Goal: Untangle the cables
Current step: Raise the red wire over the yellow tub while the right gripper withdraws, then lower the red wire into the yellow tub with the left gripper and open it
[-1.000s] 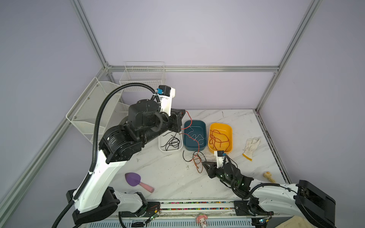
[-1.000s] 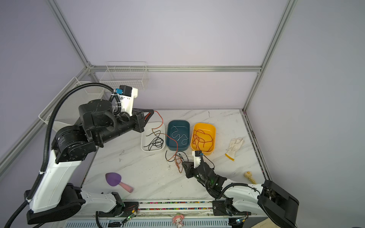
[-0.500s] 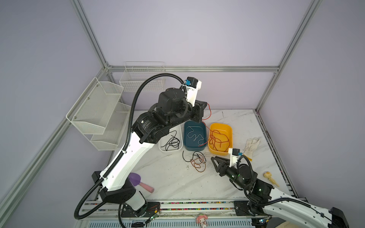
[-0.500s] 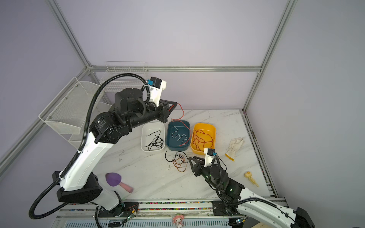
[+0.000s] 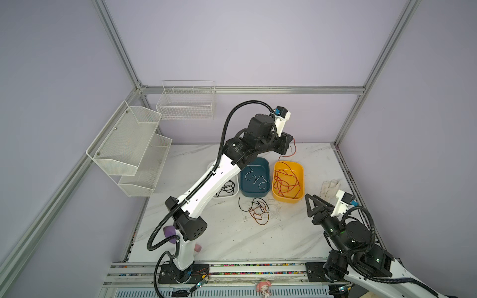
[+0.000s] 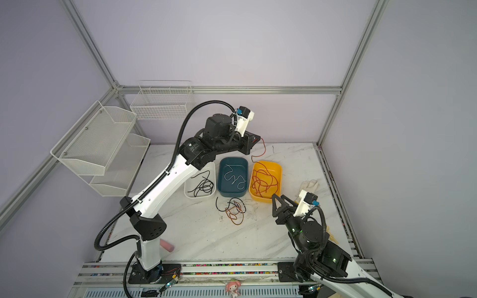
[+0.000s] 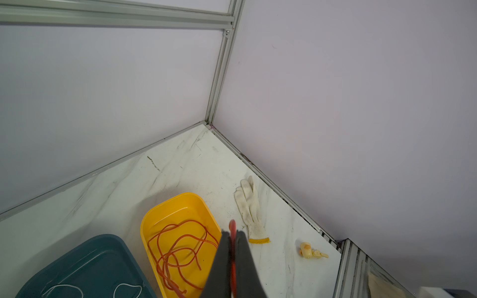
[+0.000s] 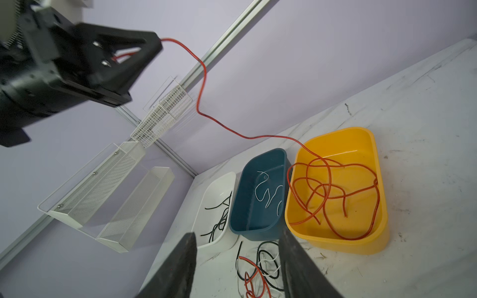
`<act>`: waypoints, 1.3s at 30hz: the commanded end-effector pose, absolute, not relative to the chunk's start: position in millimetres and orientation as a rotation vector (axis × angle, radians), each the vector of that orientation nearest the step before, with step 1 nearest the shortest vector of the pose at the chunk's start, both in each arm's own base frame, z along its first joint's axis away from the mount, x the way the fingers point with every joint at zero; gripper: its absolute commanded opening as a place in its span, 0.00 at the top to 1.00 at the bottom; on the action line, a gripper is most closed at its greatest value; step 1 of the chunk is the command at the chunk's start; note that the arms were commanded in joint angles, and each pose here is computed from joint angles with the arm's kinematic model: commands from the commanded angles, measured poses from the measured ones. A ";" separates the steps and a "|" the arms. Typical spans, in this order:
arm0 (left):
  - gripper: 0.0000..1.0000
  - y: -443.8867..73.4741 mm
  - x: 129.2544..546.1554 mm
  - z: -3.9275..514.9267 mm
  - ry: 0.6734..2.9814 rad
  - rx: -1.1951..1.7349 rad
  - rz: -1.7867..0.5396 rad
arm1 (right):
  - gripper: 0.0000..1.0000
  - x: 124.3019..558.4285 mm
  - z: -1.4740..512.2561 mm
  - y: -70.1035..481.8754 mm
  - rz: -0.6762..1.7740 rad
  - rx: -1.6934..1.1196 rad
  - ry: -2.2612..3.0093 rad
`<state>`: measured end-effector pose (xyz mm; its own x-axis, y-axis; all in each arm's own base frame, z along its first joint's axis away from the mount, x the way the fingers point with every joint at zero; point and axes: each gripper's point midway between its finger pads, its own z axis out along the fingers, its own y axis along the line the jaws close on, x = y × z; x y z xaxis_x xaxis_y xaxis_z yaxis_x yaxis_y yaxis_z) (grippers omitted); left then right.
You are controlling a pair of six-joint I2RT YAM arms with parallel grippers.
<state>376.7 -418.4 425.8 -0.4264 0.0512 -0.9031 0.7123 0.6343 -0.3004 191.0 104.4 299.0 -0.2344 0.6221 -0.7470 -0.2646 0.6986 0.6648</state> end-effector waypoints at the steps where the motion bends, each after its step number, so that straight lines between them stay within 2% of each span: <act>1: 1.00 -425.0 385.8 456.8 1.748 0.624 -0.883 | 0.44 183.8 305.3 80.0 0.786 0.320 1.583; 6: 1.00 -444.3 414.2 412.0 1.802 0.627 -0.854 | 0.43 175.6 313.6 78.7 0.862 0.302 1.531; 14: 1.00 -469.1 435.6 342.5 1.920 0.628 -0.856 | 0.43 174.2 318.8 83.2 0.869 0.269 1.537; 23: 1.00 -488.1 434.7 259.5 2.086 0.649 -0.825 | 0.42 174.8 316.1 86.8 0.875 0.259 1.541; 39: 1.00 -494.2 416.4 158.0 2.304 0.679 -0.738 | 0.42 175.2 311.8 91.7 0.887 0.247 1.553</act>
<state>416.9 -495.7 184.9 -0.6468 0.2651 -0.7151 0.6423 0.6949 -0.3234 174.0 87.2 316.3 -0.1973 0.6379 -0.7444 -0.3312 0.6713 0.6631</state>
